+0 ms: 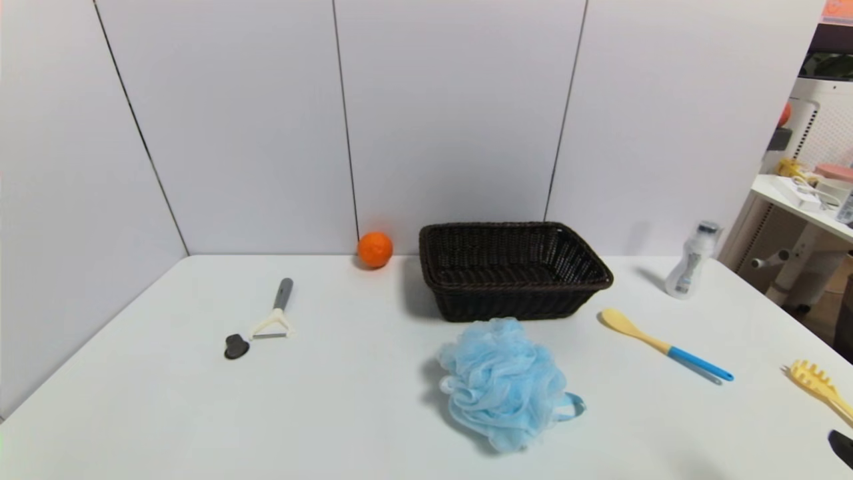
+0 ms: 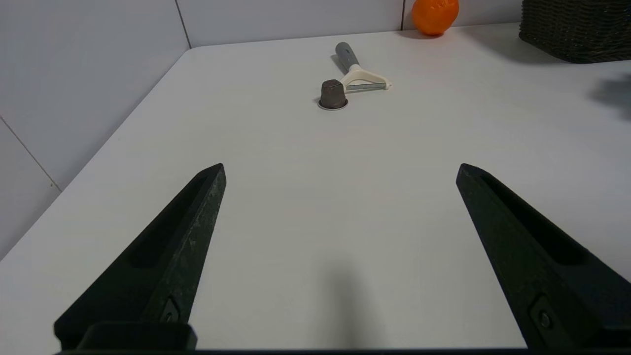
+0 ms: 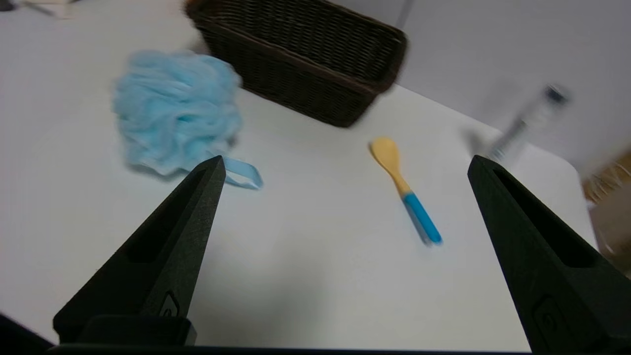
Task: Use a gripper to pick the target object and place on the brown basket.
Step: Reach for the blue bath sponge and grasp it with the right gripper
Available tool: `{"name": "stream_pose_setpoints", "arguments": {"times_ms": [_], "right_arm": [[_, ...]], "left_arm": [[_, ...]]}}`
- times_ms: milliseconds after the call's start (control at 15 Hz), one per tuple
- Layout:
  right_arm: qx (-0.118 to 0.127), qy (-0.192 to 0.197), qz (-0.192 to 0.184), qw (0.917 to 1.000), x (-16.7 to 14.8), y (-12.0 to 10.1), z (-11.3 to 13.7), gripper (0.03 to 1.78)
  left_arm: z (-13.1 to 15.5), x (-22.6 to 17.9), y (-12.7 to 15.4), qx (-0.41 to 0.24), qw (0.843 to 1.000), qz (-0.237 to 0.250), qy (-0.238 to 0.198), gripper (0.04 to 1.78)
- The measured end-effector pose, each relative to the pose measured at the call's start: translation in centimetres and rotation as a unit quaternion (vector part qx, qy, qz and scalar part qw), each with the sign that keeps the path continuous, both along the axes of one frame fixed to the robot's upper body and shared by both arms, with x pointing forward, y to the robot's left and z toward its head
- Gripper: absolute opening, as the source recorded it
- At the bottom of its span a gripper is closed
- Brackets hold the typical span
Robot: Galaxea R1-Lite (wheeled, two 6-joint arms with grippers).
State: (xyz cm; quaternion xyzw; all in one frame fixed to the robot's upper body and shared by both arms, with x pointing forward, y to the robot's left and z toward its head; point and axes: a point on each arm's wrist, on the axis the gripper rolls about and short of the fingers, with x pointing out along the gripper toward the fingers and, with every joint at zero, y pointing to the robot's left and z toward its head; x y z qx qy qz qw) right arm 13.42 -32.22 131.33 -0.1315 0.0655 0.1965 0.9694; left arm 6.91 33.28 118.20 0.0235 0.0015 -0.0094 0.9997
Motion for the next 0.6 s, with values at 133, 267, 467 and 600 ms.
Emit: {"name": "stream_pose_setpoints", "arguments": {"times_ms": [133,267,467,600], "right_arm": [[-0.022,0.033,0.076,0.9964,3.6,2.2,2.3,1.70],[-0.044,0.068,0.131,0.9881,7.0,5.0,3.4,1.70],[-0.080,0.130,0.187,0.9704,11.0,9.6,4.0,1.70],[-0.101,0.180,0.197,0.9585,13.3,11.9,4.3,1.70]], "left_arm": [[0.0,0.0,0.0,0.000,1.000,0.000,0.000,1.69],[0.0,0.0,0.0,0.000,1.000,0.000,0.000,1.69],[0.0,0.0,0.0,0.000,1.000,0.000,0.000,1.69],[0.0,0.0,0.0,0.000,1.000,0.000,0.000,1.69]]}}
